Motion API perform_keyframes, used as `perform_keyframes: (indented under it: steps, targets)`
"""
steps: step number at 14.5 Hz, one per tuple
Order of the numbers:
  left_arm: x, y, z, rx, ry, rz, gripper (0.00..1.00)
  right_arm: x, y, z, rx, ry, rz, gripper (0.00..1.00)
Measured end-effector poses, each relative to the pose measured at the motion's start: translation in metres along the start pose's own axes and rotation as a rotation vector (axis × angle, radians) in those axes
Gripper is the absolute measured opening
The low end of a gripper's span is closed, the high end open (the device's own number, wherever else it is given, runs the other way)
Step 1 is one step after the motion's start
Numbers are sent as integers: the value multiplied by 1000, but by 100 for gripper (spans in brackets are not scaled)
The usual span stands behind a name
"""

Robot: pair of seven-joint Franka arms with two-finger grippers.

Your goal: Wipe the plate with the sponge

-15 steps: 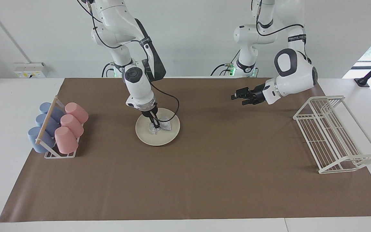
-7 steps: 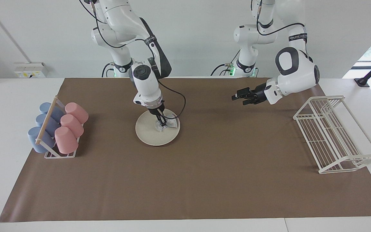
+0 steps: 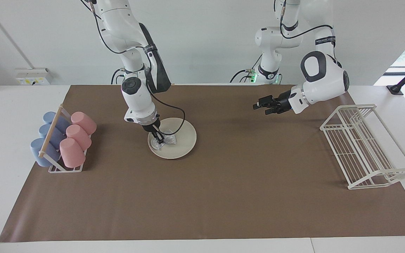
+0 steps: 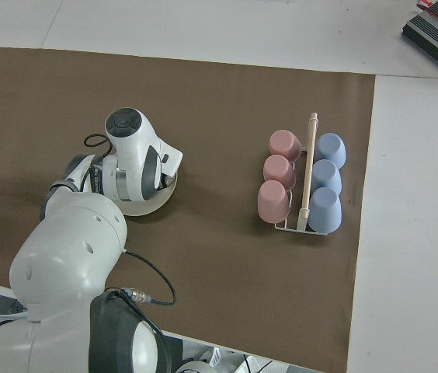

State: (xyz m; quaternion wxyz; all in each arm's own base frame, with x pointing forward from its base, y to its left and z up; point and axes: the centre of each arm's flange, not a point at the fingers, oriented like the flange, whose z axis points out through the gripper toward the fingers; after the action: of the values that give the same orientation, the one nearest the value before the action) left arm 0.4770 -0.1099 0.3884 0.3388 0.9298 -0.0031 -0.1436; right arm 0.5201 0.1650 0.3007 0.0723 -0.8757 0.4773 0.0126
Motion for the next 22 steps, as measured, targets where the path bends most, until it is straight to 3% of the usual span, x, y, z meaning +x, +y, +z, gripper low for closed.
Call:
perform_keyframes:
  steps: [5, 8, 10, 18, 22]
  targets:
    - [0, 0, 0, 1, 0, 0, 100, -15, -3, 2, -3, -4, 45, 9]
    - [0, 0, 0, 1, 0, 0, 100, -75, -17, 8, 14, -9, 122, 9]
    - [0, 0, 0, 1, 0, 1, 100, -94, -19, 12, 19, -12, 137, 9]
    - [0, 0, 0, 1, 0, 1, 100, -89, -28, 1, 21, -15, 166, 9]
    - [0, 2, 1, 3, -1, 6, 100, -95, -75, -65, 13, -42, 276, 9]
